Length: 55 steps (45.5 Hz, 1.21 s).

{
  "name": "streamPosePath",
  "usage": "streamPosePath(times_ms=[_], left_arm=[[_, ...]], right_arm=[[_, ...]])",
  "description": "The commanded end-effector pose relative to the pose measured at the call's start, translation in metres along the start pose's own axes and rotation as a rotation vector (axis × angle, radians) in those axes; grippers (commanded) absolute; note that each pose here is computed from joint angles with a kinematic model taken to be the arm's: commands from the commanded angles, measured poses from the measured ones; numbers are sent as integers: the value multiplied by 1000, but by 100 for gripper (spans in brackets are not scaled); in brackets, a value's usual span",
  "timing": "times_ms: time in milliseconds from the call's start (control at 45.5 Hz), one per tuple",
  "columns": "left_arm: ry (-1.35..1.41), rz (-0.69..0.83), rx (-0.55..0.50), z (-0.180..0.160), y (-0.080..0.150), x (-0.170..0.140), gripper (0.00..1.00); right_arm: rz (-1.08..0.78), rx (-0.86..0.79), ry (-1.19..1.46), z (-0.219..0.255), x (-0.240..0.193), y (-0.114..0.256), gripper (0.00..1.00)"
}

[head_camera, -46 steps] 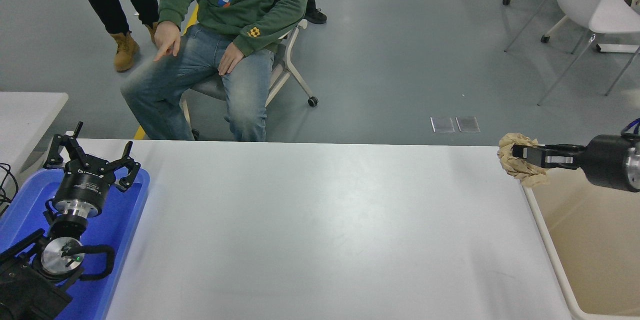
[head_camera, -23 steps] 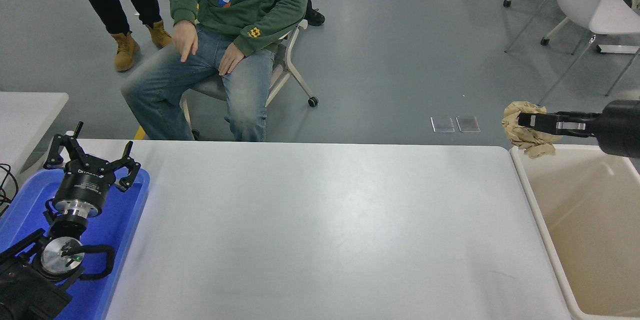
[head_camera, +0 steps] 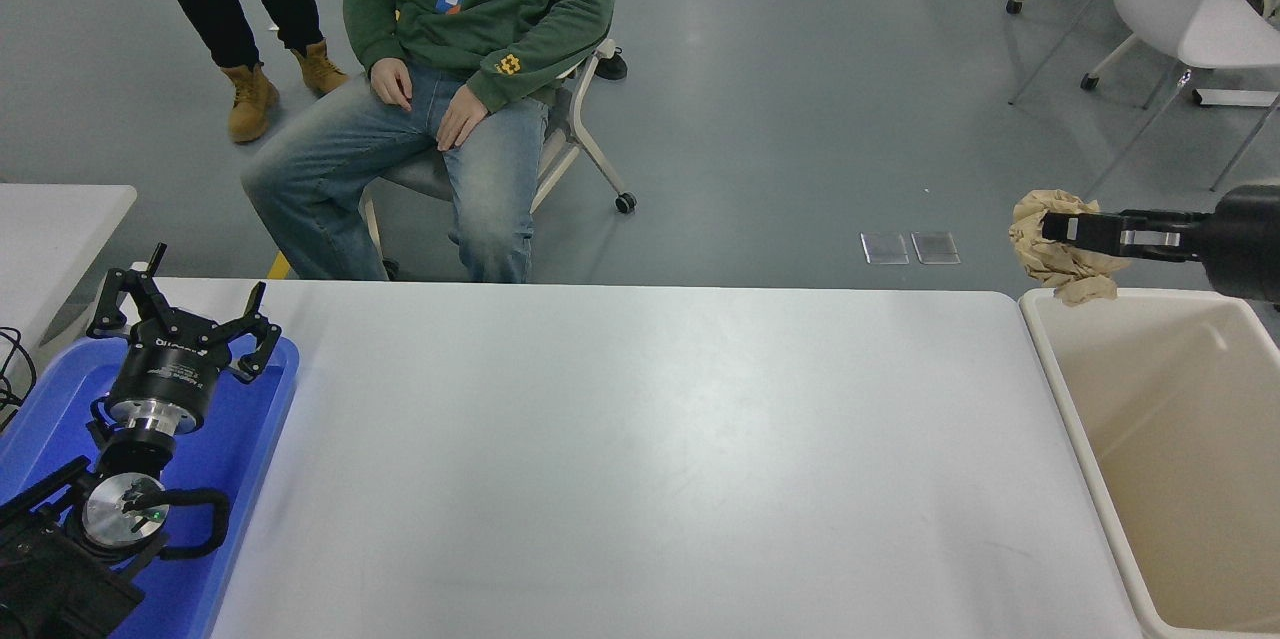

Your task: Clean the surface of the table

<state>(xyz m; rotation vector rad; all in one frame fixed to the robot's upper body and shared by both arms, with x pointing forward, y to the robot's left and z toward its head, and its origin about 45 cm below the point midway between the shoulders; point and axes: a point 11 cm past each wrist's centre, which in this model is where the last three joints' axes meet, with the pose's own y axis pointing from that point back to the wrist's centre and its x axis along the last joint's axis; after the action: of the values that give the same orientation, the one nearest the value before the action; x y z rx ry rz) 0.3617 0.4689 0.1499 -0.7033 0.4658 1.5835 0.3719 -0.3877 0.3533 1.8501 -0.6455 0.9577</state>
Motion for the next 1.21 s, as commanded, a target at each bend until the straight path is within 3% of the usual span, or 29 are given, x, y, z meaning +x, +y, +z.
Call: streamPosePath(times_ms=[0,857,1187], left_arm=[[0,0,0,0,0,0,100],[0,0,0,0,0,0,100],[0,0,0,0,0,0,100]], right_arm=[[3,-20,-11,7,0,0,0],[331,-438,-282,154,36,2,0],[568,-467,-408,165,38,-13,0]])
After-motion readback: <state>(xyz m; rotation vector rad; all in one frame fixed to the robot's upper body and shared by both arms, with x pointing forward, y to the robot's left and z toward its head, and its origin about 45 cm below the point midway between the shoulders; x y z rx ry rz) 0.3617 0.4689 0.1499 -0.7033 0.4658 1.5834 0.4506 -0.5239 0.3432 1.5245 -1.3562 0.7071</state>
